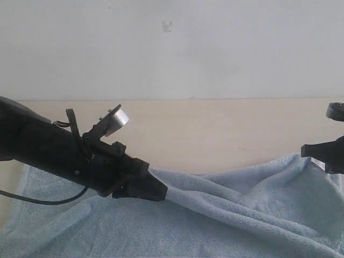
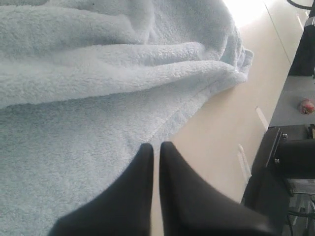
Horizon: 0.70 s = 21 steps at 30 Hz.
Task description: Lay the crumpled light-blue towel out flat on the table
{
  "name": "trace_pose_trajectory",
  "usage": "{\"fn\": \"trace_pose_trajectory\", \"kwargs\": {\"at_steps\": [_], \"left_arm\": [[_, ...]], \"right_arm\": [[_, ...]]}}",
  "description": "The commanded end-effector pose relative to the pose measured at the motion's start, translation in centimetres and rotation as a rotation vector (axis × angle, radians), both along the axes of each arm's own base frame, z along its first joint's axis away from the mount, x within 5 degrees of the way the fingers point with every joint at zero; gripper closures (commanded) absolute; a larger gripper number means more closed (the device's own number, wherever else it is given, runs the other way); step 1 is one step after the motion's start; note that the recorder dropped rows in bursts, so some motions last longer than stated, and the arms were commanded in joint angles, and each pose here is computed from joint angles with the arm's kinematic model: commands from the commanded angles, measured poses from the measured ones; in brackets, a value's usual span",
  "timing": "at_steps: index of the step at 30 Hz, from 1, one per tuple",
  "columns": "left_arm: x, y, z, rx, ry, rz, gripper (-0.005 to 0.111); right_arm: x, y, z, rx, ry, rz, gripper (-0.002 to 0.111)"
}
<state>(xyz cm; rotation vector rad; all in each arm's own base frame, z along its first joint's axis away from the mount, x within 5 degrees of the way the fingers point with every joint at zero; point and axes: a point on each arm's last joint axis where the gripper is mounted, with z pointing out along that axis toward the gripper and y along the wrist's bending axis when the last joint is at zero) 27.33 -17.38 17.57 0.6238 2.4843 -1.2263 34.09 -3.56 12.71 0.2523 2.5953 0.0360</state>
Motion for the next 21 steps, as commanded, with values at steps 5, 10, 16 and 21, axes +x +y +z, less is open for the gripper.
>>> {"fn": "trace_pose_trajectory", "kwargs": {"at_steps": [5, 10, 16, 21], "left_arm": [[-0.1, -0.3, 0.1, -0.025, -0.002, 0.007, 0.103], [-0.1, -0.3, 0.1, -0.026, -0.002, 0.008, 0.103], [-0.1, -0.3, 0.1, -0.026, -0.002, 0.008, 0.103], [-0.1, -0.4, 0.2, -0.039, 0.006, 0.001, 0.103]], "right_arm": [[0.6, -0.4, -2.0, -0.021, -0.002, 0.002, 0.109], [0.8, -0.5, -2.3, -0.043, -0.017, 0.022, 0.109], [1.1, -0.7, -5.2, -0.094, 0.008, 0.087, 0.109], [2.2, -2.4, -4.7, -0.138, -0.07, 0.063, 0.109]]}}
